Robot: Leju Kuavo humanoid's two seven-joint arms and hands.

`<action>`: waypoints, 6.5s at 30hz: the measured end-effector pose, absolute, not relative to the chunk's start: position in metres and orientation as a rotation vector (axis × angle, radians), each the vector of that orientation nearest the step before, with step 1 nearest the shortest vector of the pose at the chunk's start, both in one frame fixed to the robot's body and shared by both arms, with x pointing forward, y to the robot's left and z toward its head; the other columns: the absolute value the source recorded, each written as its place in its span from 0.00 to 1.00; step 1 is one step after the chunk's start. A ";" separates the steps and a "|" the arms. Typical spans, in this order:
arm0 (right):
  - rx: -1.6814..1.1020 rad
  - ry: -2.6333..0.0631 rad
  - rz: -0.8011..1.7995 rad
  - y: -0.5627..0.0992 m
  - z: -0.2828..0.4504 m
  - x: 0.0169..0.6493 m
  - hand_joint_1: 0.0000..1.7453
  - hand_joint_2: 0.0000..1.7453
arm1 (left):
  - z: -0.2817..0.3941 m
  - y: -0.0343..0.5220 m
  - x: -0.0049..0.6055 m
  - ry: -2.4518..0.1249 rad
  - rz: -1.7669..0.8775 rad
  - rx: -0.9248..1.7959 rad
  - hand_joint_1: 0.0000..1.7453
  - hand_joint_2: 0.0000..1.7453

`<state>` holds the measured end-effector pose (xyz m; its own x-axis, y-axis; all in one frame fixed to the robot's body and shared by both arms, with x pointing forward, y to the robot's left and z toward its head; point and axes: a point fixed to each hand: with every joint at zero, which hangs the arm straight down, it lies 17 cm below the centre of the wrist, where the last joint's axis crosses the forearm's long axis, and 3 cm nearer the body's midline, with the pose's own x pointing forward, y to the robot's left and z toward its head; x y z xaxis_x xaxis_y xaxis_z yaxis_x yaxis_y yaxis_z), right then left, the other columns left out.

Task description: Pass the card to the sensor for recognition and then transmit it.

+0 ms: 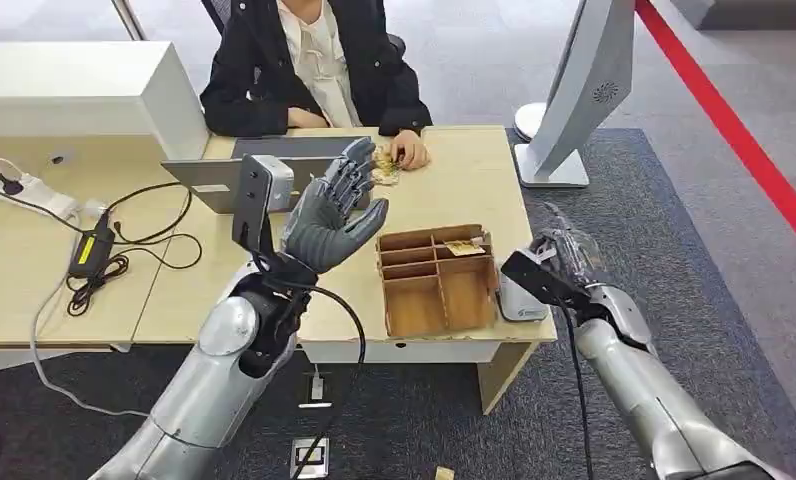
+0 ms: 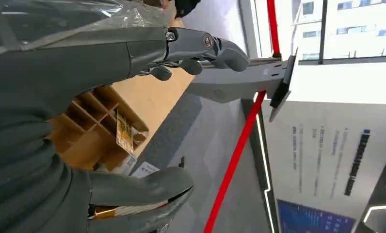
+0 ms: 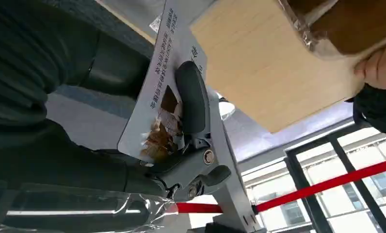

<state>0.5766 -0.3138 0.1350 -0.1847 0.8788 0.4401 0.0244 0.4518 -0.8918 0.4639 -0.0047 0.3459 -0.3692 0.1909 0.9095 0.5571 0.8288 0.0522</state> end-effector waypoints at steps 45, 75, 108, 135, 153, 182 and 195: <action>-0.787 -1.487 1.013 -0.306 0.087 0.554 1.00 1.00 | 0.351 -0.009 0.457 -1.924 -0.458 -0.589 0.00 1.00; -0.726 -1.413 1.139 -0.273 0.044 0.540 1.00 1.00 | 0.354 -0.010 0.456 -1.932 -0.469 -0.587 0.00 1.00; -0.848 -1.537 1.082 -0.308 0.141 0.595 1.00 1.00 | 0.357 -0.010 0.455 -1.951 -0.455 -0.598 0.00 1.00; -1.033 -1.707 1.226 -0.240 0.317 0.661 1.00 1.00 | 0.374 -0.033 0.449 -1.973 -0.489 -0.692 0.00 1.00; -1.071 -1.600 1.234 -0.225 0.322 0.672 1.00 1.00 | 0.382 -0.050 0.448 -1.956 -0.499 -0.746 0.00 1.00; -1.080 -1.528 1.227 -0.238 0.308 0.675 0.81 1.00 | 0.389 -0.063 0.451 -1.924 -0.491 -0.773 0.00 1.00; -1.062 -1.570 1.214 -0.235 0.294 0.670 0.00 1.00 | 0.385 -0.058 0.459 -1.932 -0.457 -0.744 0.00 1.00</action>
<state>0.6697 -0.2351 0.2939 -0.2664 0.9553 0.1278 0.1168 0.1637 -0.9796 0.4588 -0.0581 0.3845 -0.3343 0.3028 0.8925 0.6709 0.7416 -0.0003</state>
